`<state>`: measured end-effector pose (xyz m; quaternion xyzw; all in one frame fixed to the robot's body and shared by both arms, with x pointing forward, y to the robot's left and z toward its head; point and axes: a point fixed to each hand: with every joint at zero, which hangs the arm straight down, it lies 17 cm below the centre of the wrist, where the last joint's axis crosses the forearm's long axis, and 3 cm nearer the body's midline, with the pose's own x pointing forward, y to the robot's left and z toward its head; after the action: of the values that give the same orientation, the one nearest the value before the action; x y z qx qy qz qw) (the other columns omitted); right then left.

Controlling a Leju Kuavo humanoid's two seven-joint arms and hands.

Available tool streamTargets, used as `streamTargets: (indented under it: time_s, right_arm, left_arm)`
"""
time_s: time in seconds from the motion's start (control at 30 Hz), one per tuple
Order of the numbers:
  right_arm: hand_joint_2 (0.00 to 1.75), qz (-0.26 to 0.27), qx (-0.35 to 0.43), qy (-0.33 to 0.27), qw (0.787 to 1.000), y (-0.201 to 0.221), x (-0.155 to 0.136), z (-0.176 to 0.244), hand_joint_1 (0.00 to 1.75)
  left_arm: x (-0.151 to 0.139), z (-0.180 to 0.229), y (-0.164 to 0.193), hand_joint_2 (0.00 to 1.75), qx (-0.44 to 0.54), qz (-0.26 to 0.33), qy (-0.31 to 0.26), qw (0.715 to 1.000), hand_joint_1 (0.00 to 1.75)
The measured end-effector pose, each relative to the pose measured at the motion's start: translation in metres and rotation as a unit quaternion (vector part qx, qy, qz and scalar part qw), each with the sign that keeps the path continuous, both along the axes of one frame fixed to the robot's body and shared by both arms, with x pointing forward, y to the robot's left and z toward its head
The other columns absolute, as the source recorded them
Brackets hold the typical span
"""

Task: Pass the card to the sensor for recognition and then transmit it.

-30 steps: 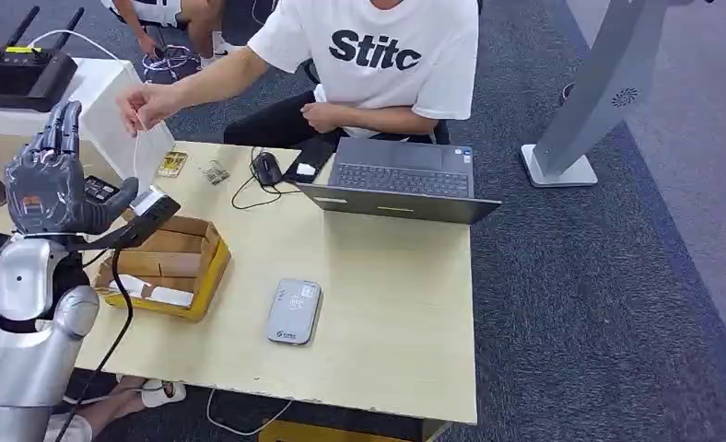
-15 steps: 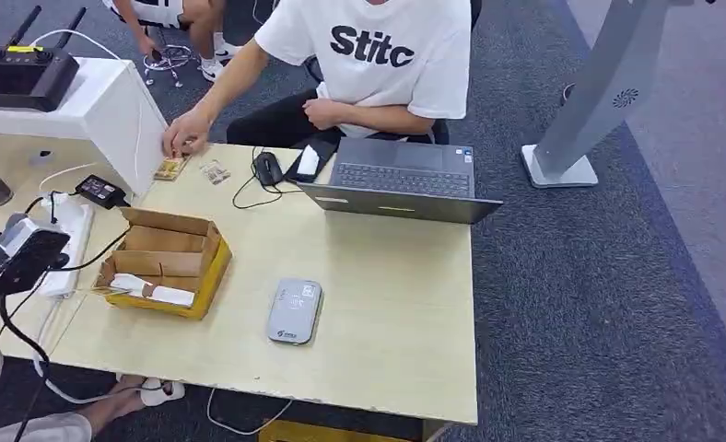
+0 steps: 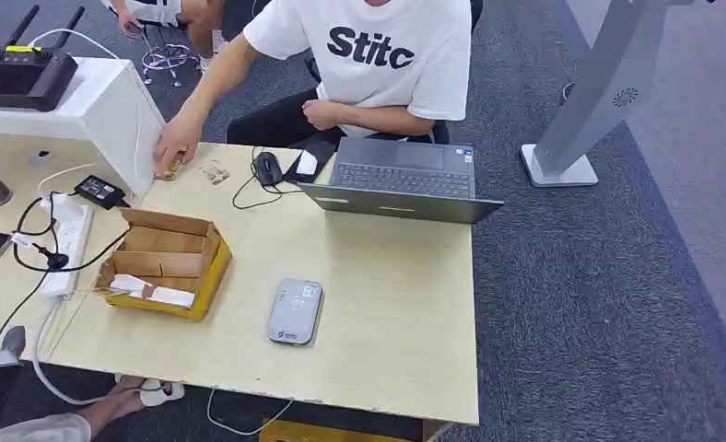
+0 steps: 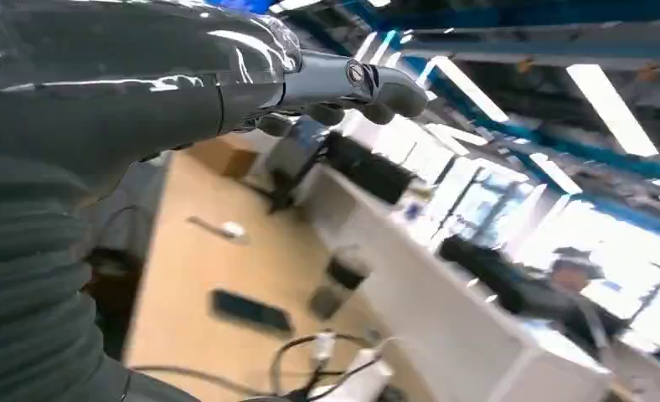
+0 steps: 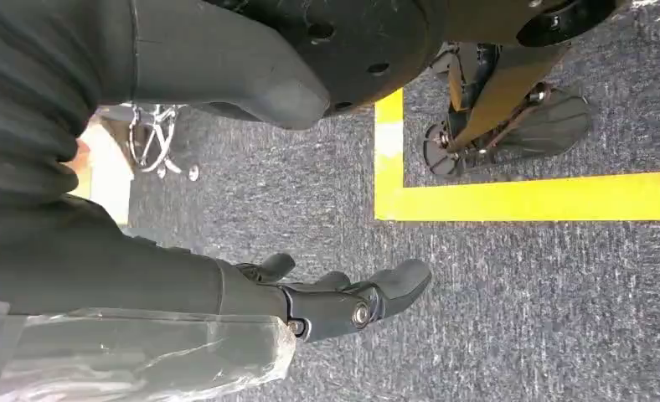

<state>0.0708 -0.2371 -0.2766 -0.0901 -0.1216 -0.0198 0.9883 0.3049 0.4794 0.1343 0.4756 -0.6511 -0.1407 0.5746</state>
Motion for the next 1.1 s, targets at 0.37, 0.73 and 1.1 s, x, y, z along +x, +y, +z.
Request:
streamTargets:
  time_s: [0.37,0.73,1.1]
  right_arm:
    - [1.75,-0.007,-0.001,0.003,1.000,0.000,-0.001,0.000,0.00]
    - [1.75,0.018,0.000,0.014,1.000,0.004,-0.001,0.000,0.00]
    - [1.75,0.058,-0.019,0.031,0.998,0.001,0.003,0.000,0.00]
  left_arm:
    - [-0.109,-0.130,0.060,1.75,-0.105,0.200,0.119,0.967,0.00]
    - [-0.183,-0.287,0.002,1.75,-0.288,0.281,0.283,0.871,0.00]
    - [-0.193,-0.366,-0.078,1.75,-0.290,0.259,0.408,0.826,0.00]
